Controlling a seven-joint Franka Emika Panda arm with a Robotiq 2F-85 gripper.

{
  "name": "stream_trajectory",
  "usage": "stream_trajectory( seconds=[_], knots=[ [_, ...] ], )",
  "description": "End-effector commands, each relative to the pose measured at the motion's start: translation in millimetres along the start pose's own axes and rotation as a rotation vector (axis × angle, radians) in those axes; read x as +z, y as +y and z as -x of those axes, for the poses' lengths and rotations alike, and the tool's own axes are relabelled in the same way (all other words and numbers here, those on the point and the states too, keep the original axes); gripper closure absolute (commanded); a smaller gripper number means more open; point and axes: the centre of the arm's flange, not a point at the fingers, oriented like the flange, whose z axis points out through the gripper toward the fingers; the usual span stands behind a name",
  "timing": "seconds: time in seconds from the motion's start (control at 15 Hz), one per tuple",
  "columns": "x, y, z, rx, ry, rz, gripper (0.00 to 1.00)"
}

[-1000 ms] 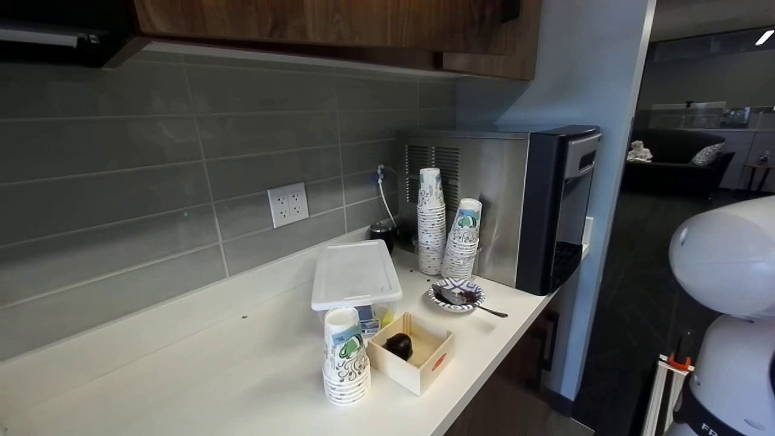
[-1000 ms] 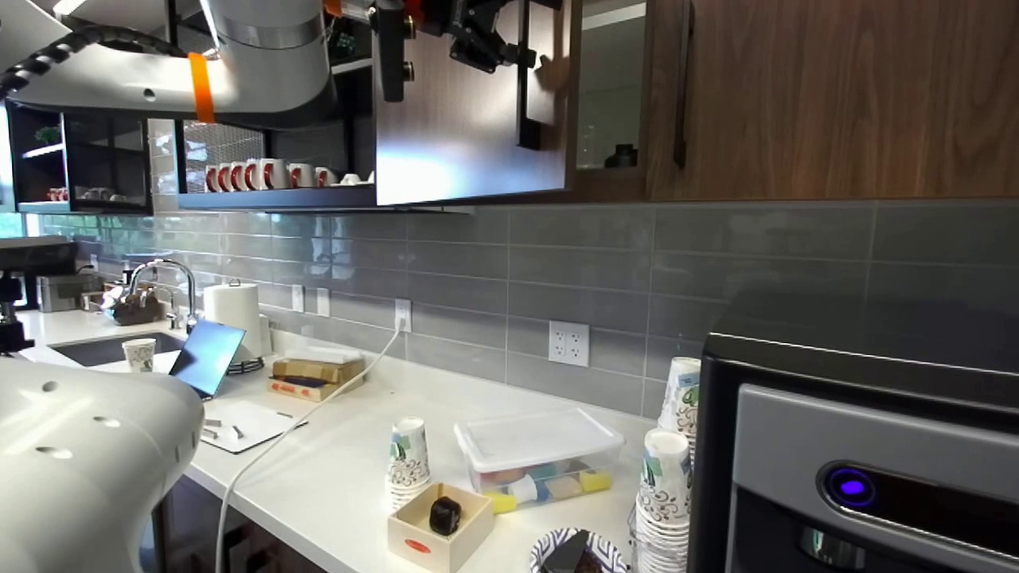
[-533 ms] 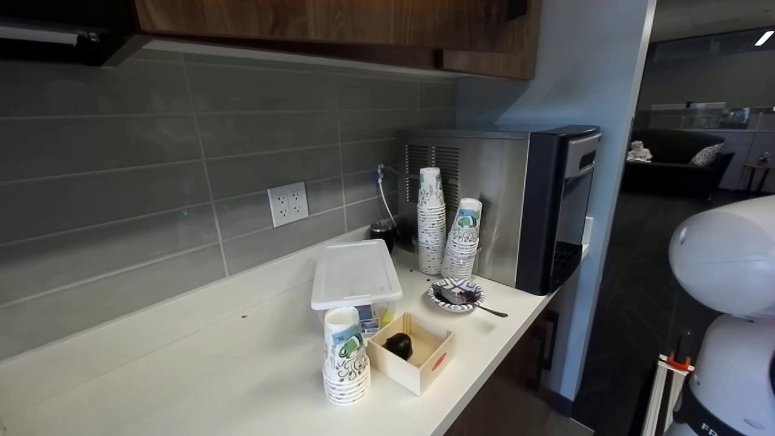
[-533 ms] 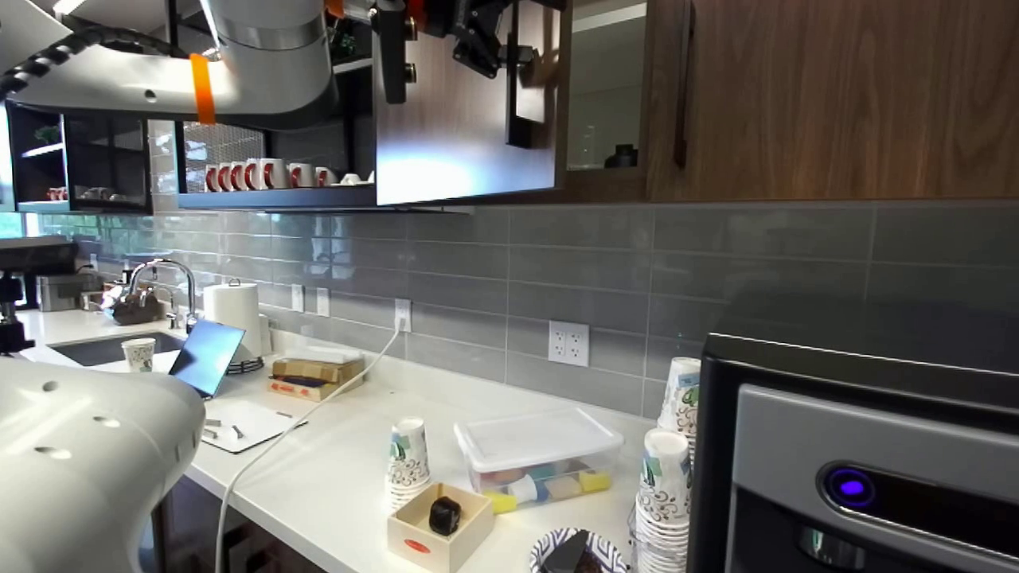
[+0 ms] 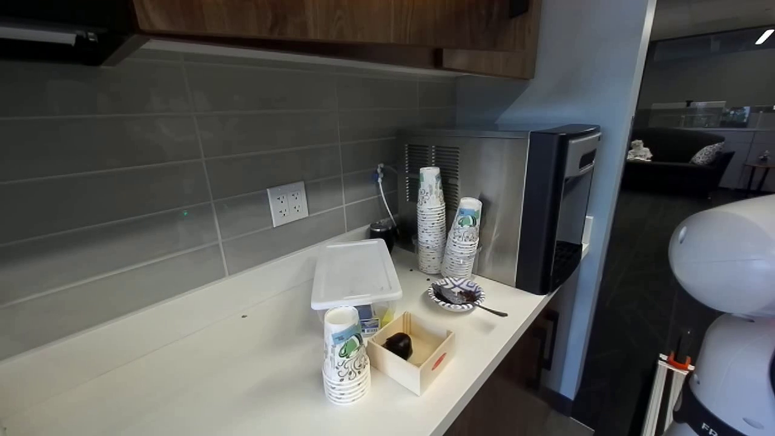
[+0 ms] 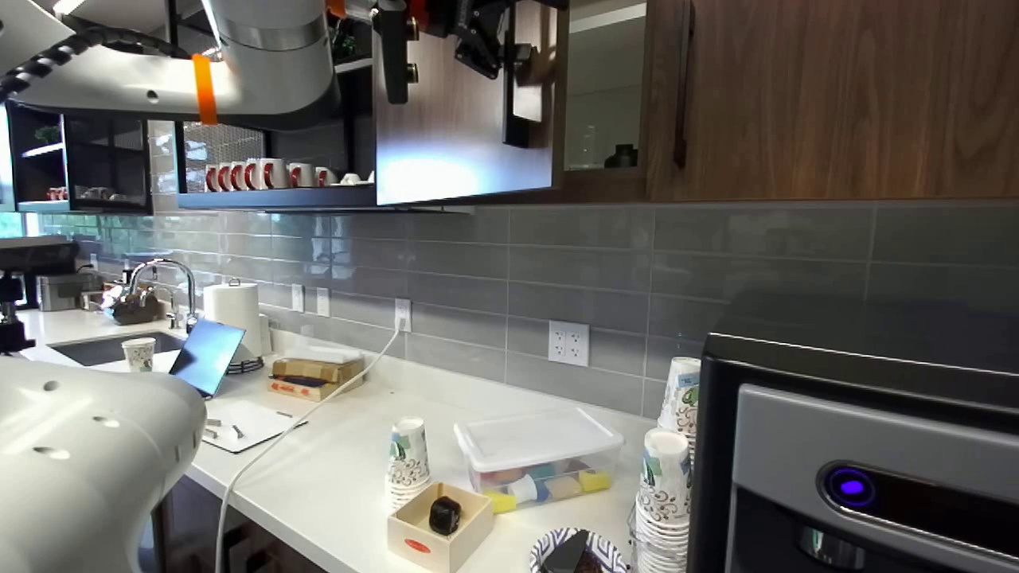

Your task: Partially open the cabinet's left door, and then close it

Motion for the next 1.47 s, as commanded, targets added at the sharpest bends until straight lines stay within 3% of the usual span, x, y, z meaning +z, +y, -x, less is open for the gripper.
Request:
stream_trajectory(
  seconds=[0.0,0.53,1.4],
  knots=[
    [9.0,18.1,-1.8,-0.014,0.022,0.035,0.00],
    [59.3,1.1,-22.8,-0.066,0.059,-0.086,0.00],
    [131.5,-28.6,-60.4,-0.040,0.026,-0.397,0.00]
  ],
)
